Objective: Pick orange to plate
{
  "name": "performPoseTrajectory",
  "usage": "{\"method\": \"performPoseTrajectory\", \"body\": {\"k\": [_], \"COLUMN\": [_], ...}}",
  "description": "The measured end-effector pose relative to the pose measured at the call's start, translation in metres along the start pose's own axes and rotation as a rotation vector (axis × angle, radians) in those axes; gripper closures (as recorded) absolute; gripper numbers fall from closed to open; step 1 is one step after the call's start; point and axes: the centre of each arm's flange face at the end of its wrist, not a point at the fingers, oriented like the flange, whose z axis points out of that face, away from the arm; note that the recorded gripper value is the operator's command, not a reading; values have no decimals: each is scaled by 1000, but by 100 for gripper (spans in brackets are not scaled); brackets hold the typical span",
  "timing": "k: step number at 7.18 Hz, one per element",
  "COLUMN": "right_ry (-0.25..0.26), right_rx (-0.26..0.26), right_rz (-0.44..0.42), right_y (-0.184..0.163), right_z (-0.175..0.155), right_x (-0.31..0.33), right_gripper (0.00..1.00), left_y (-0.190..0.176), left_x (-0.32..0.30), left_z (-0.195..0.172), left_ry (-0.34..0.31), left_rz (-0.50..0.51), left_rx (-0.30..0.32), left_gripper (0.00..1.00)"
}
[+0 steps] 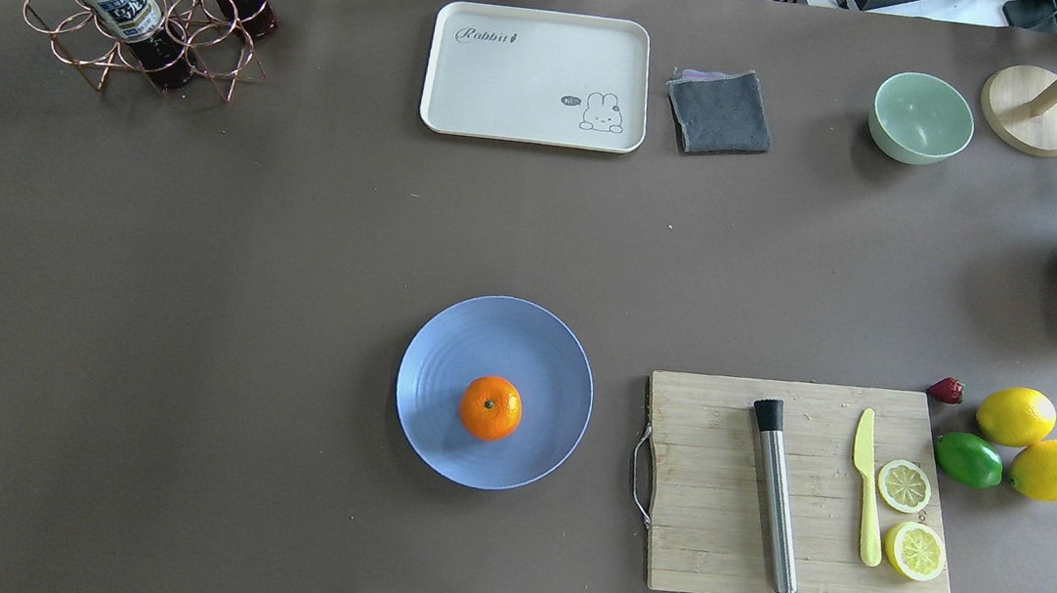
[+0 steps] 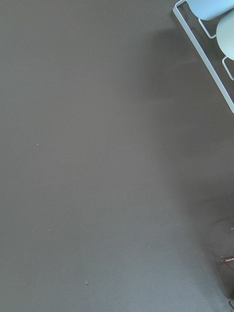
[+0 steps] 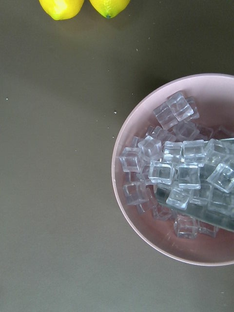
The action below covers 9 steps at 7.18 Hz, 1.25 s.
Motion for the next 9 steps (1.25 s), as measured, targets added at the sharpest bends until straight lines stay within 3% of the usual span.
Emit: {"method": "performPoseTrajectory", "body": {"k": [9], "right_ry": [0], "right_rx": [5], "right_rz": [-1], "right_y": [-1], "right_z": [-2], "right_x": [-2], "right_gripper": [0], "left_y": [2], "left_x": [-2], "left_z": [2], "left_ry": [3], "left_rz": [1], "left_rx": [-3], "left_gripper": [2]}}
